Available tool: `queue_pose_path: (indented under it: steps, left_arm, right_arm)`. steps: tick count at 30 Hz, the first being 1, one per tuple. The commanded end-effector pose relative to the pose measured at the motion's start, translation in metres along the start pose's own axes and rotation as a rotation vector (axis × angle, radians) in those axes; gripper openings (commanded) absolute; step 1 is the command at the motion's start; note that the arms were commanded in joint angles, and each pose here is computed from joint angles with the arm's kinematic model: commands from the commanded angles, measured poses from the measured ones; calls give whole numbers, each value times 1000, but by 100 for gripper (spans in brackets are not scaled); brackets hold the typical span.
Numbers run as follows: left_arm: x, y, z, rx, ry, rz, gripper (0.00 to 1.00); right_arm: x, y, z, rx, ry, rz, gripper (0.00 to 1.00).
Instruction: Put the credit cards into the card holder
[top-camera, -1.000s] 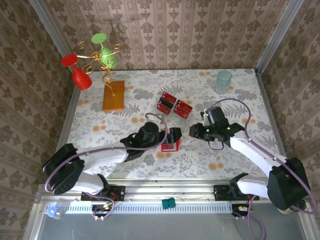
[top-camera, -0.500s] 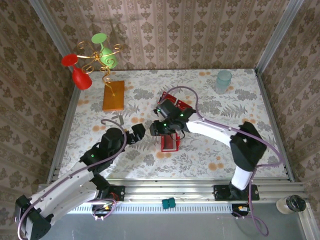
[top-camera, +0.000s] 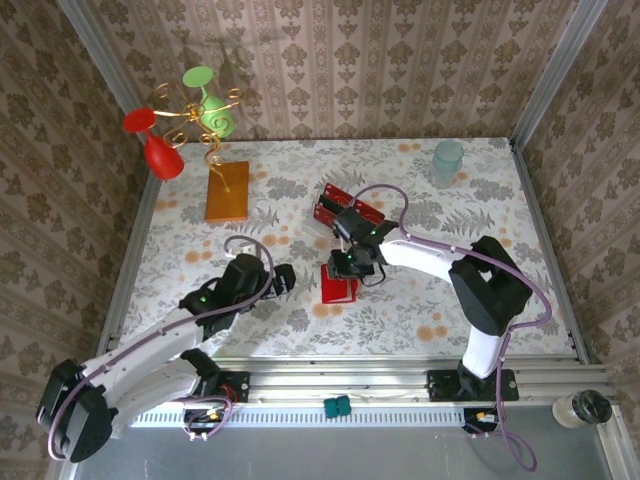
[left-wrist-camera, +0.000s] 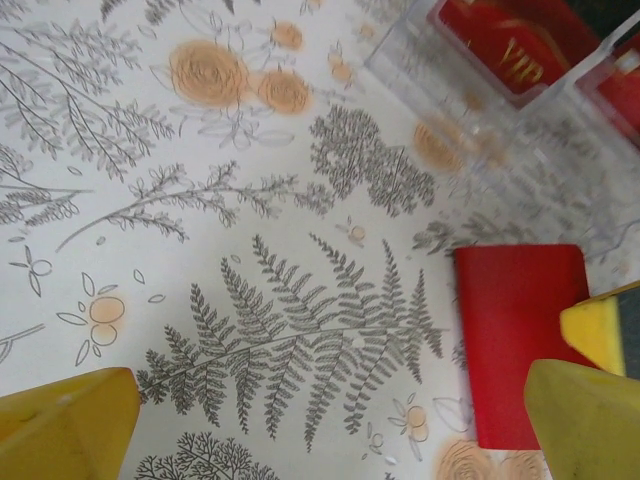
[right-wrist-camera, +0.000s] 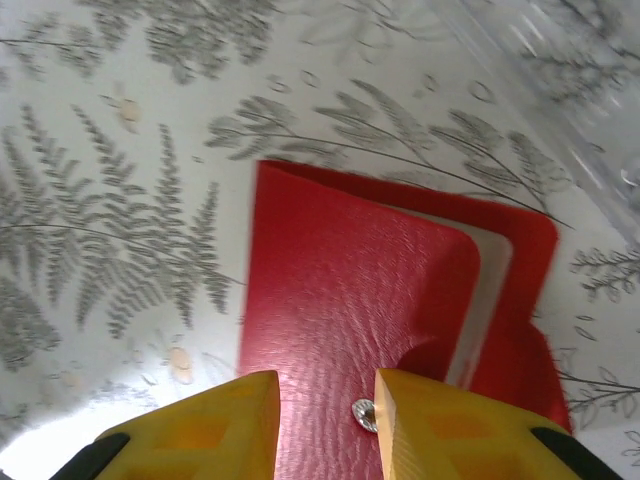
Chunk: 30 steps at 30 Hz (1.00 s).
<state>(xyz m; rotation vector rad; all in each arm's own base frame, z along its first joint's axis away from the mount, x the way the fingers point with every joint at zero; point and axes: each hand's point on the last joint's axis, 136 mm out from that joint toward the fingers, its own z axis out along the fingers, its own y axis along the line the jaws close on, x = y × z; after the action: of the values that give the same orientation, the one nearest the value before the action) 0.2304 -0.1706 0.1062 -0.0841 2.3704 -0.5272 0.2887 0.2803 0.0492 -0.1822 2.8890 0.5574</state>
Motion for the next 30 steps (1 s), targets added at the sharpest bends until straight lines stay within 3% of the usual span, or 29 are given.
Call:
queue_pose_path:
  steps: [1,18,30]
  left_arm:
    - [-11,-21,6,58,5,55,100]
    - [22,-60,73,44,218,292,100]
    - [43,-60,91,29,271,320,100]
  right_arm:
    - [0,-4,-3,-6,-34,-2,32]
    - [20,-18,7,-27,-38,45,31]
    - [18,-15,4,-46,-47,47,31]
